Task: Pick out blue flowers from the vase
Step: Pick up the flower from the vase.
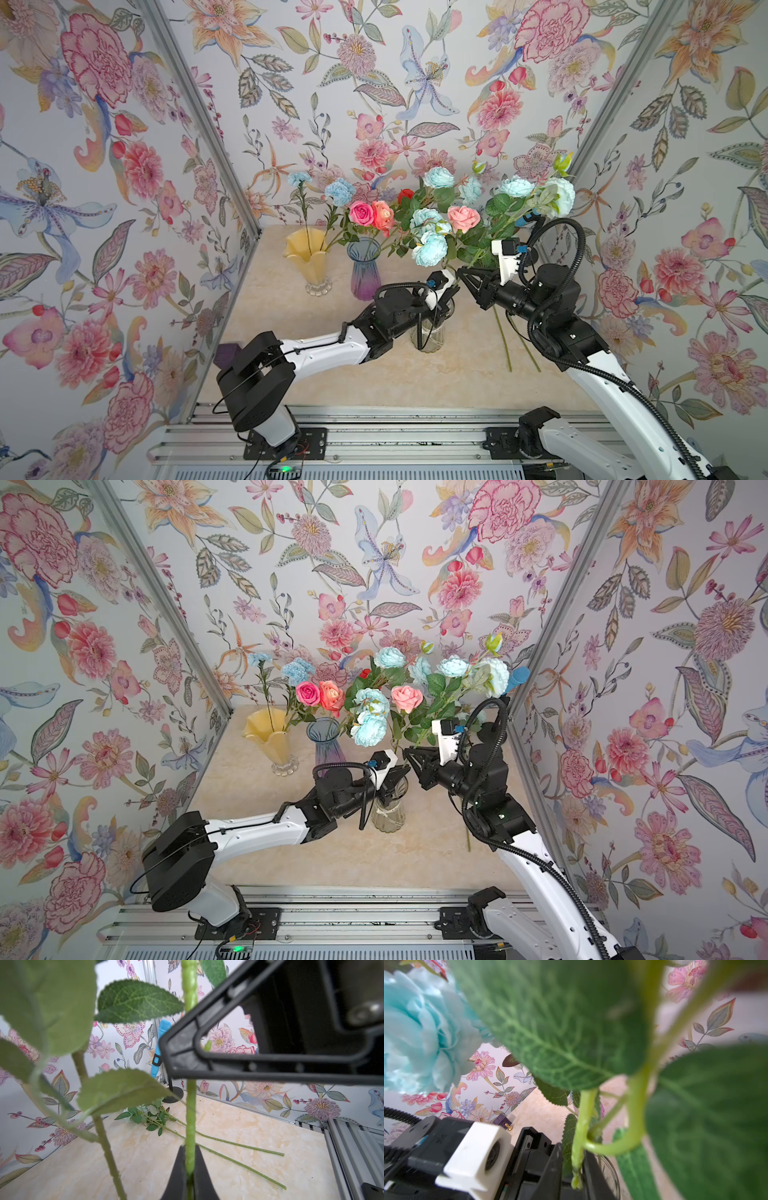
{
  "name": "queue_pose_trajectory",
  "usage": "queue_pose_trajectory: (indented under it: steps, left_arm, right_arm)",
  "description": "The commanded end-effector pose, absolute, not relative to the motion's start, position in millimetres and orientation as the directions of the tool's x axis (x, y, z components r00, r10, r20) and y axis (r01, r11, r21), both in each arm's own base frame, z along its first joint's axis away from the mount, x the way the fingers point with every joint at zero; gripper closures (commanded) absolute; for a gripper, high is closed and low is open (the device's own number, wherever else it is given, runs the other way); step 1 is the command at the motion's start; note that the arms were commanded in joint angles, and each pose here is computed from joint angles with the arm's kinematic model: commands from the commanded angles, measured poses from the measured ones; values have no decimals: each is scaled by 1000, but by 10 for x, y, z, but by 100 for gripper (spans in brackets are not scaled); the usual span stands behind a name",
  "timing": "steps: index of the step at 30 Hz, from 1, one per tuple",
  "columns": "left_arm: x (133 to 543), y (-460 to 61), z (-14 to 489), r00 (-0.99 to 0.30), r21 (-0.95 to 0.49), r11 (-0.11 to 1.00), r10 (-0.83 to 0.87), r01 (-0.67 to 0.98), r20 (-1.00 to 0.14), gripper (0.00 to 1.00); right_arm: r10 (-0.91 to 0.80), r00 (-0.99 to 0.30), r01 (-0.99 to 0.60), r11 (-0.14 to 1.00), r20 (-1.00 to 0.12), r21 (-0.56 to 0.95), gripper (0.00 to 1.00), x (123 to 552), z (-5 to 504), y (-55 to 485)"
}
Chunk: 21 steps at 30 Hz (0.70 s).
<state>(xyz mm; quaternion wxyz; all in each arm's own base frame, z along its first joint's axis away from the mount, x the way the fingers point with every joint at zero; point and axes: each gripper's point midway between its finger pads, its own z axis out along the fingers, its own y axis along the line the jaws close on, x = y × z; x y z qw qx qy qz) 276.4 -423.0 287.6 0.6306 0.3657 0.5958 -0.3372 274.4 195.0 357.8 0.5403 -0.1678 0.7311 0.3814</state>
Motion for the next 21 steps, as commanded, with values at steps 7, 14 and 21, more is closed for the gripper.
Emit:
queue_pose_trajectory:
  steps: [7,14,21]
  left_arm:
    - [2568,-4088,3454,133,50,463,-148,885,-980,100]
    - [2453,-4071,3808,138,37,417,-215,908,-967,100]
    - [2414,-4132,4033,124,27,376,-237,926,-964,100]
  right_arm:
    - [194,-277,-691,640,-941,336,61,2526,3831,1875]
    - [212,-256,-736,590,-943,332,61,2386,4010,1915]
    - [247,-190,-807,513,-950,294,64,2262,4352,1997]
